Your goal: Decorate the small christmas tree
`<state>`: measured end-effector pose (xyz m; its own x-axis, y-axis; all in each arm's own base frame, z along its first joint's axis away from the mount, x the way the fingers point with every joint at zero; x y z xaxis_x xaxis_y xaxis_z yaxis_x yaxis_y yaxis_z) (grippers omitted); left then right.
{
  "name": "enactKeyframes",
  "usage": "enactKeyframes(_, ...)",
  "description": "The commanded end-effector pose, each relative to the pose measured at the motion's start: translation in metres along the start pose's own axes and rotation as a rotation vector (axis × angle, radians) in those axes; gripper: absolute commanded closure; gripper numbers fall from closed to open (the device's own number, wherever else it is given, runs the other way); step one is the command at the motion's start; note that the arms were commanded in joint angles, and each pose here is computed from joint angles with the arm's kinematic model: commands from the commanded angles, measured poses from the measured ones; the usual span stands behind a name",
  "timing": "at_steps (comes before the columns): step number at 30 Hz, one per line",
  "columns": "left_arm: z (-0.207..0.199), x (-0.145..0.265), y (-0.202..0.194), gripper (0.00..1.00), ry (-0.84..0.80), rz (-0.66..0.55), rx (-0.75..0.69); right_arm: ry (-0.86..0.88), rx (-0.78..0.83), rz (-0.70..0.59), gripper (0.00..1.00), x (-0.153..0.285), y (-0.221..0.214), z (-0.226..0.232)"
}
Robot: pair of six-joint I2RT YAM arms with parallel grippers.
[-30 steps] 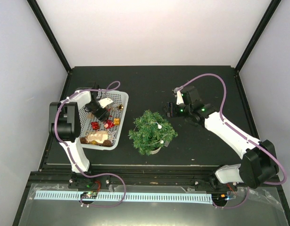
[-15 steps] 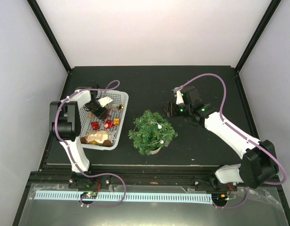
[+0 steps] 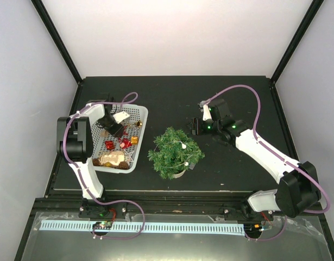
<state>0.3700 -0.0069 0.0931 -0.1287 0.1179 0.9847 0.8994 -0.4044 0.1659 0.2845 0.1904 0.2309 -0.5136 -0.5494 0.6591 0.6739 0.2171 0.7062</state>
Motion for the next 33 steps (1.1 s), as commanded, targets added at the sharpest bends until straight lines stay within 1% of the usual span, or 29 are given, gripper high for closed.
enactKeyframes(1,0.002,0.016,0.002,0.53,-0.012,-0.012,-0.005,0.009,0.013,-0.030,0.35,0.003,0.008,0.000)
enactKeyframes(9,0.000,0.040,0.001,0.56,-0.013,-0.038,-0.014,0.005,0.015,-0.043,0.35,0.008,0.010,0.001)
enactKeyframes(12,0.000,0.043,0.000,0.56,-0.007,-0.044,-0.015,0.007,0.017,-0.047,0.35,0.009,0.010,0.001)
enactKeyframes(13,0.000,0.042,0.000,0.54,-0.007,-0.042,-0.015,0.009,0.015,-0.048,0.35,0.009,0.010,0.002)
enactKeyframes(15,0.001,0.039,0.000,0.47,-0.009,-0.036,-0.010,0.011,0.015,-0.048,0.35,0.010,0.010,0.002)
enactKeyframes(16,0.001,0.037,-0.001,0.46,-0.012,-0.032,-0.007,0.011,0.015,-0.050,0.35,0.010,0.010,0.002)
enactKeyframes(24,0.003,0.018,0.000,0.46,-0.023,-0.012,0.013,0.008,0.016,-0.047,0.35,0.010,0.008,0.001)
enactKeyframes(33,0.001,0.009,-0.002,0.45,-0.038,-0.002,0.019,0.006,0.015,-0.046,0.35,0.008,0.008,0.001)
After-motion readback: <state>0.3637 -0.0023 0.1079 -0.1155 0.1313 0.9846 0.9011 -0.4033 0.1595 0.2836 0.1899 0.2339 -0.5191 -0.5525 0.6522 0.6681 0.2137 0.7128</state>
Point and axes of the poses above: each gripper's point midway between its finger pads, its own x axis back along the fingers, its own z axis along the line the jaws close on, y = z × x, the point moved 7 cm from there along x, back along the fingers, and after that the axes turned 14 degrees about x, right-handed, at the moved point
